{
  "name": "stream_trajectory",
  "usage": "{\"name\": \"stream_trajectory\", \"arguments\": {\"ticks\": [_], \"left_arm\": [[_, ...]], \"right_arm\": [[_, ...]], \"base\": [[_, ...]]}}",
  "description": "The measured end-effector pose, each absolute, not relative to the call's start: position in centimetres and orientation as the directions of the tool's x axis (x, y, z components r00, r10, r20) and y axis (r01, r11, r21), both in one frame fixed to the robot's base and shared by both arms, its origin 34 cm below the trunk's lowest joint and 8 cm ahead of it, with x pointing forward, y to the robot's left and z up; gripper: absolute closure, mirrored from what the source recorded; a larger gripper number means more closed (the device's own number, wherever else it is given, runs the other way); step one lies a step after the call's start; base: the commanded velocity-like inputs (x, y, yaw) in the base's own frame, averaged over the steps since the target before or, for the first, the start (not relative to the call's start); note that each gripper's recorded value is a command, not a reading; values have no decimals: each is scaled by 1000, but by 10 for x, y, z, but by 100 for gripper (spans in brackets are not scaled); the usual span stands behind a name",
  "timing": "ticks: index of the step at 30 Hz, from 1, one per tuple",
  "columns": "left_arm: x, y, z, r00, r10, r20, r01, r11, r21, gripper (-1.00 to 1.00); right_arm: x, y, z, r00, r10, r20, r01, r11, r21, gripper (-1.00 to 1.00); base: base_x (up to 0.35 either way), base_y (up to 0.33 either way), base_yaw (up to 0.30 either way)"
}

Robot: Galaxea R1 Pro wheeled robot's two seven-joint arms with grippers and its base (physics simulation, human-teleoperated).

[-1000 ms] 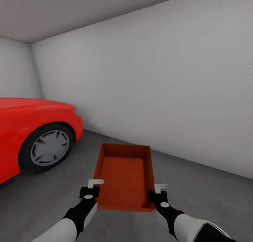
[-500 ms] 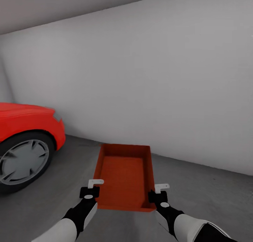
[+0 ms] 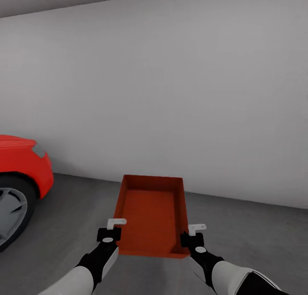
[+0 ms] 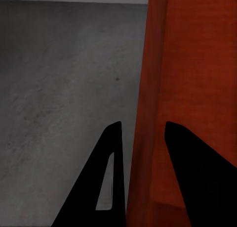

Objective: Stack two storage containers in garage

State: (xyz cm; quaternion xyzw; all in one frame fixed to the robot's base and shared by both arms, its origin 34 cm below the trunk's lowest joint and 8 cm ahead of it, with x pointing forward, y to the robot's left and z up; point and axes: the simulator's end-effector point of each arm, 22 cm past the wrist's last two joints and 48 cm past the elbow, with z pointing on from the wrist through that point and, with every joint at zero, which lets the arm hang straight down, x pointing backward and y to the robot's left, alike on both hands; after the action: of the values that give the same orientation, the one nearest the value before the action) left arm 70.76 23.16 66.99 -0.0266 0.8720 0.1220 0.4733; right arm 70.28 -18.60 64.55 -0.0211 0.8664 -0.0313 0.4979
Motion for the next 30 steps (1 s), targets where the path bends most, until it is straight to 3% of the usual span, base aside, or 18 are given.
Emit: {"name": "stream_trajectory", "arguments": {"ticks": [19,30], "left_arm": [[708,232,670,-551,69,-832,-162,969,187,100],[706,233,667,-551,63,-832,-165,969,182,100]], "right_arm": [[703,-186,646,-503,-68,-861,-5,997,-75,100],[703,-185,646,-502,-76,-862,-9,997,-83,100]], "base": [[321,156,-279],[321,105,-15]]}}
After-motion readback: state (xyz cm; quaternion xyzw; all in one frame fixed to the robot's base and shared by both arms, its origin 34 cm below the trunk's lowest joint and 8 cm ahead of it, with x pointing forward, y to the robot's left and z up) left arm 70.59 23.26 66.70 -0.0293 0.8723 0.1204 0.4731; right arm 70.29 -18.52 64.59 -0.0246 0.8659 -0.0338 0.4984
